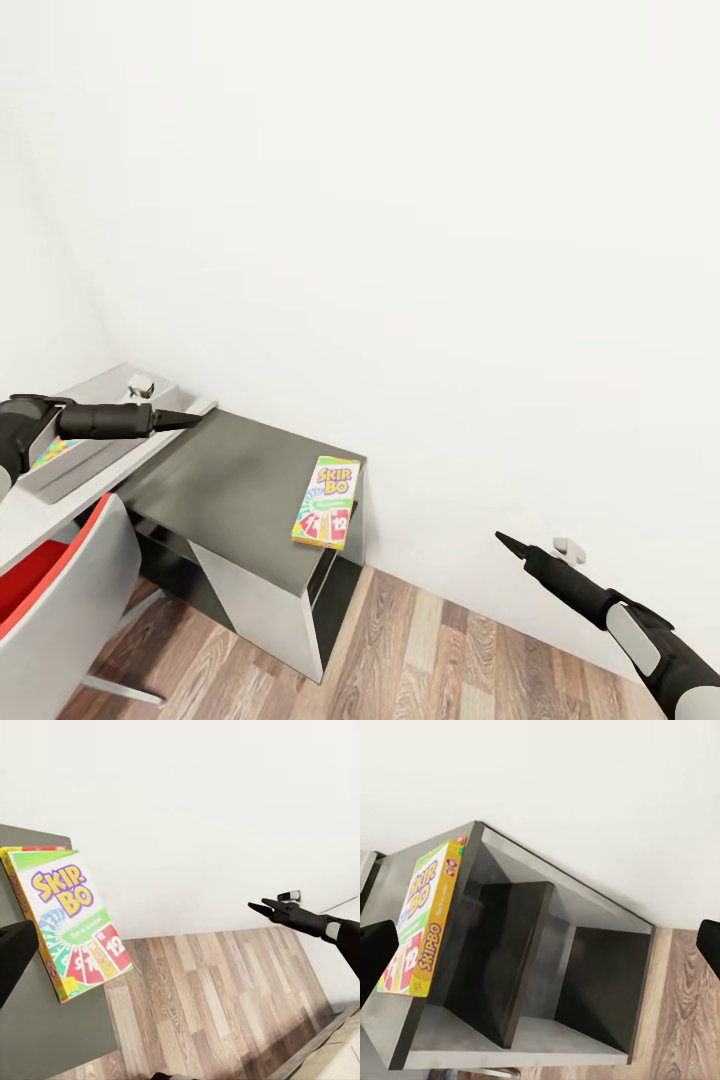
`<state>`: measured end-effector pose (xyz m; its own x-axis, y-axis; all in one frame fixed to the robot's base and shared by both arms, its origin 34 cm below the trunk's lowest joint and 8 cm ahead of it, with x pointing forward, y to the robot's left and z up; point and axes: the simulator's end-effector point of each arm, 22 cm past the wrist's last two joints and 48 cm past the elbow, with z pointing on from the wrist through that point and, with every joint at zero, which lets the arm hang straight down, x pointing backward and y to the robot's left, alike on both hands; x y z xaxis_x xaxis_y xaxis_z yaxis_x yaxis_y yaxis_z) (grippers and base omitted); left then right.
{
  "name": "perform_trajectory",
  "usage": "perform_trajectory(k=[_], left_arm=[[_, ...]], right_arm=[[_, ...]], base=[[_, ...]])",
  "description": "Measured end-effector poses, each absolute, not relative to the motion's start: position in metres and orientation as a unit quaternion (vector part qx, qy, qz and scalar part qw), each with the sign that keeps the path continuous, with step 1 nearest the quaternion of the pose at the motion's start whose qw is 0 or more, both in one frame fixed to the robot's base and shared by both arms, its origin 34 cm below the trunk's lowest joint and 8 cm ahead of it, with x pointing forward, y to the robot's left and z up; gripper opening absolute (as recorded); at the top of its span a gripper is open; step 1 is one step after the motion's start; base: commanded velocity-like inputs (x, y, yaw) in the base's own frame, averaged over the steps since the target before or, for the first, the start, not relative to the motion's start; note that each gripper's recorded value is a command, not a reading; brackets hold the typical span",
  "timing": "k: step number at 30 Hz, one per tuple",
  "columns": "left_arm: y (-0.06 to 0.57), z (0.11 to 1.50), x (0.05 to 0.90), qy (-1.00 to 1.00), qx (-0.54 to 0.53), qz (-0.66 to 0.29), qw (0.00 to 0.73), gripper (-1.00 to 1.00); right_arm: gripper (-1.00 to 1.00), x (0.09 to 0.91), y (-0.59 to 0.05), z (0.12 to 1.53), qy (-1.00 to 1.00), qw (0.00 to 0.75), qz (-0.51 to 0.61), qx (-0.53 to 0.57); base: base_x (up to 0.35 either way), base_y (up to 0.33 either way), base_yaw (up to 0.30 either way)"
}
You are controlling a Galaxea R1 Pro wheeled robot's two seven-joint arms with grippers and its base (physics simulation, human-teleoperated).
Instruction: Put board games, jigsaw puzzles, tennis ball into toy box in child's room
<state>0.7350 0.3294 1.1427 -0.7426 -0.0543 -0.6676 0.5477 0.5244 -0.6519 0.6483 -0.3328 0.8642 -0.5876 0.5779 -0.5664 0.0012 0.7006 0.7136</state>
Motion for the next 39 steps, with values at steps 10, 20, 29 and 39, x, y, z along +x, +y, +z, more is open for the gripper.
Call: perform_trajectory(k=[10, 20, 29, 39], left_arm=[[0.33, 1.143, 0.735, 0.81, 0.152, -0.463, 0.325, 1.0], [0.33, 1.143, 0.735, 0.81, 0.152, -0.463, 0.325, 1.0], [0.329, 1.142, 0.734, 0.811, 0.152, -0.463, 0.324, 1.0], [0.33, 1.139, 0.733, 0.811, 0.15, -0.465, 0.323, 1.0]], right_arm=[[1.0, 0.648, -0.333, 0.864, 0.822, 0.419, 0.344, 0.177], [1.0, 0.648, -0.333, 0.864, 0.822, 0.418, 0.344, 0.177], [1.0, 0.648, -0.333, 0.862, 0.824, 0.417, 0.34, 0.178], [1.0, 0.646, -0.324, 0.845, 0.838, 0.389, 0.327, 0.197]], base=[[0.0, 0.0, 0.0], [0.035, 0.114, 0.0], [0.154, 0.065, 0.0], [0.026, 0.011, 0.0]])
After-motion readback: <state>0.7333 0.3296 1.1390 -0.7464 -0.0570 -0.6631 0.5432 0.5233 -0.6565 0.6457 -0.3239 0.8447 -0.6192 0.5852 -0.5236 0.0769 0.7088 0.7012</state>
